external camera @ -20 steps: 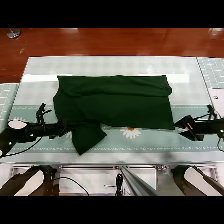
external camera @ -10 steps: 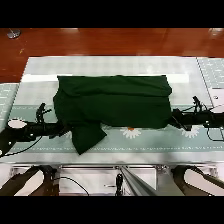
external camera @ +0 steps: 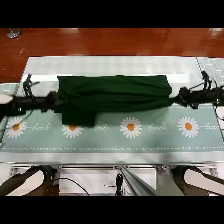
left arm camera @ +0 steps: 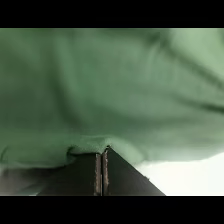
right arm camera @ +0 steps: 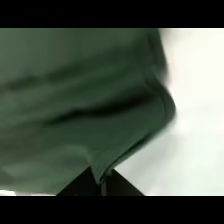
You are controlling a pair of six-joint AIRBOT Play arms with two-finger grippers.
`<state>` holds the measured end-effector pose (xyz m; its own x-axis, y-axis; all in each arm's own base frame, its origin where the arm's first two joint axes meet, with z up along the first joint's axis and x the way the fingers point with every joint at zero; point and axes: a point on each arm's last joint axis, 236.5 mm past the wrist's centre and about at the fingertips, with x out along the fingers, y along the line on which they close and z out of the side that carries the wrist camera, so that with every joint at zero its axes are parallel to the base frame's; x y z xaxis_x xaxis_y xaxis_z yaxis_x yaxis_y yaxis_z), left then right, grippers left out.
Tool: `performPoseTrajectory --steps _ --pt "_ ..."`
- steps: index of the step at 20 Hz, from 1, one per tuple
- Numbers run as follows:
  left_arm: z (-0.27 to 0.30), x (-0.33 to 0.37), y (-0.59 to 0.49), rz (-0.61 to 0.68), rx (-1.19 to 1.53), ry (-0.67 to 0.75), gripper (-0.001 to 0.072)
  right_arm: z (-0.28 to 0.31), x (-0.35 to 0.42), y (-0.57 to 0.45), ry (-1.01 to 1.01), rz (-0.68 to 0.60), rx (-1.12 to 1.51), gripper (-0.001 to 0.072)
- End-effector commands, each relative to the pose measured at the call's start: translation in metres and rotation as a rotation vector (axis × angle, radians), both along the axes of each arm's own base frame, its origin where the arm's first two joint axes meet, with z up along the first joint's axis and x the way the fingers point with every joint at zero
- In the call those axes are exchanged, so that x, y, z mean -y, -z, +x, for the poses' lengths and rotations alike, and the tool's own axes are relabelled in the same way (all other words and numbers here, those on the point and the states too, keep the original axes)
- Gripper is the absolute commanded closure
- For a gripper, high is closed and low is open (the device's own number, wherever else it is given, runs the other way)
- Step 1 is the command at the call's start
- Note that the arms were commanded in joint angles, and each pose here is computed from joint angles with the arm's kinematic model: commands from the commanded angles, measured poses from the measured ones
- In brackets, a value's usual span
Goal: Fold the shirts.
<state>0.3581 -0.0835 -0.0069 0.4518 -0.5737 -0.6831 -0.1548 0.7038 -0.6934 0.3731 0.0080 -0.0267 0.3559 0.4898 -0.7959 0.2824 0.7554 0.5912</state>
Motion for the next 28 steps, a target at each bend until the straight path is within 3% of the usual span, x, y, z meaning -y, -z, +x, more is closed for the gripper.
performPoseTrajectory --steps 1,7,14,15,16,17,24,28 --pt "0.069 -0.015 -0.017 0.001 0.045 -0.034 0.0684 0.046 0.002 -0.018 0.007 0.034 0.067 0.0685" --pt "0.159 -0.021 -0.016 -0.041 0.047 -0.071 0.0684 0.113 -0.006 -0.006 -0.011 0.036 0.09 0.0685" --pt "0.173 -0.011 0.021 -0.068 -0.03 -0.024 0.0684 0.15 -0.003 0.017 0.045 0.097 0.097 0.0684" --pt "0.171 -0.008 0.026 -0.069 -0.04 -0.015 0.0614 0.153 -0.003 0.02 0.051 0.104 0.104 0.0605" --pt "0.168 -0.006 0.029 -0.074 -0.053 -0.001 0.0196 0.154 -0.004 0.021 0.043 0.111 0.113 0.0236" --pt "0.163 -0.005 0.028 -0.076 -0.062 0.023 -0.0001 0.155 -0.005 0.019 0.018 0.109 0.134 0.0086" --pt "0.096 -0.142 -0.009 0.157 -0.276 -0.018 0.0004 0.121 0.097 0.001 0.061 0.041 0.063 0.0092" --pt "0.104 -0.148 -0.053 0.28 -0.021 -0.131 0.0004 0.112 0.099 0.025 0.083 0.07 0.017 0.0094"
